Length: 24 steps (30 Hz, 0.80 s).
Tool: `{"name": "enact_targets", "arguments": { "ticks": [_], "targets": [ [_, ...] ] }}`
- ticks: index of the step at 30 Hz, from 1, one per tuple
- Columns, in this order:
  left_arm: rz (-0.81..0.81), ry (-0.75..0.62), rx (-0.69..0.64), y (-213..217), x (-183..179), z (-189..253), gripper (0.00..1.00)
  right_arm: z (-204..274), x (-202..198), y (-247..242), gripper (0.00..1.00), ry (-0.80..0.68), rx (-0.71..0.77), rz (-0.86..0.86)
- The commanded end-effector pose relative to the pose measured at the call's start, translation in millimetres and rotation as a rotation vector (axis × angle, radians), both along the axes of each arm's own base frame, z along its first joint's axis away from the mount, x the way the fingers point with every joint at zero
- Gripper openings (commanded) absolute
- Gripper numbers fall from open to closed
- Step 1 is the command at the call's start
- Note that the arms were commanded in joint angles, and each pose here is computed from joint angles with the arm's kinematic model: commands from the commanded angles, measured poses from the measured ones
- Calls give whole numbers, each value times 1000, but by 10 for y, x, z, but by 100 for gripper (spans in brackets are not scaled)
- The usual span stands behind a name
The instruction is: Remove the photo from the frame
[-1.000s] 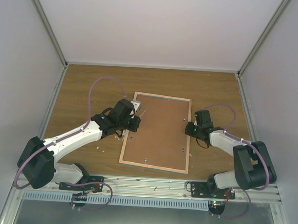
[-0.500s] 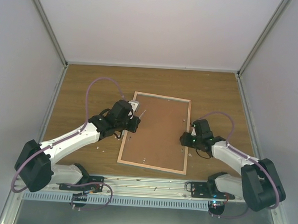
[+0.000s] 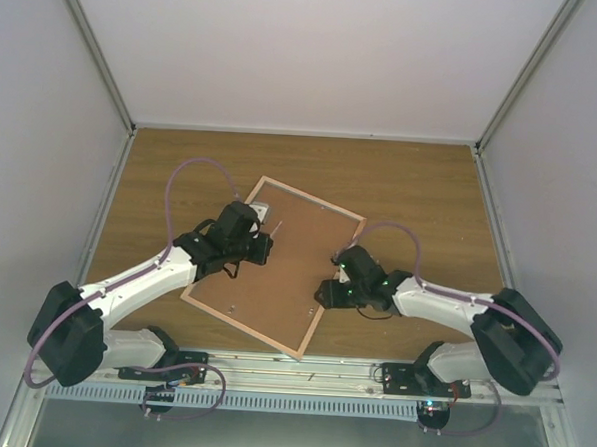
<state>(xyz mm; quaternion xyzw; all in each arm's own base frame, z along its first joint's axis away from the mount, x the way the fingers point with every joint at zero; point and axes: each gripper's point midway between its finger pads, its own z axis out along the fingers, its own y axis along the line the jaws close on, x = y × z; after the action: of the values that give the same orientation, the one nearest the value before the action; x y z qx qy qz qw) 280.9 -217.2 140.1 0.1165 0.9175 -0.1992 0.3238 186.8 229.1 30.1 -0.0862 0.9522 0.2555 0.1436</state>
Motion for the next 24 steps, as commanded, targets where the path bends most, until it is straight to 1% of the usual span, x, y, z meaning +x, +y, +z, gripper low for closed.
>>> {"name": "enact_targets", "arguments": {
  "ticks": [1,5,8,10,15,18,24],
  "targets": [
    [47,-36,-49,89,74,89,0,248,174,433,58,-82,67,95],
    [69,-32,-58,179,81,64,0,273,242,444,60,-123,35,128],
    [84,-31,-63,241,91,56,0,320,354,342,63,-168,-27,139],
    [89,-31,-67,269,92,54,0,397,476,266,63,-201,-43,148],
    [84,-24,-72,293,74,45,0,642,1047,-27,67,-321,-111,144],
    [77,-24,-76,290,62,47,0,730,1403,-139,67,-391,-144,146],
    [60,-18,-87,258,49,45,0,614,1938,-70,66,-439,-167,234]
  ]
}}
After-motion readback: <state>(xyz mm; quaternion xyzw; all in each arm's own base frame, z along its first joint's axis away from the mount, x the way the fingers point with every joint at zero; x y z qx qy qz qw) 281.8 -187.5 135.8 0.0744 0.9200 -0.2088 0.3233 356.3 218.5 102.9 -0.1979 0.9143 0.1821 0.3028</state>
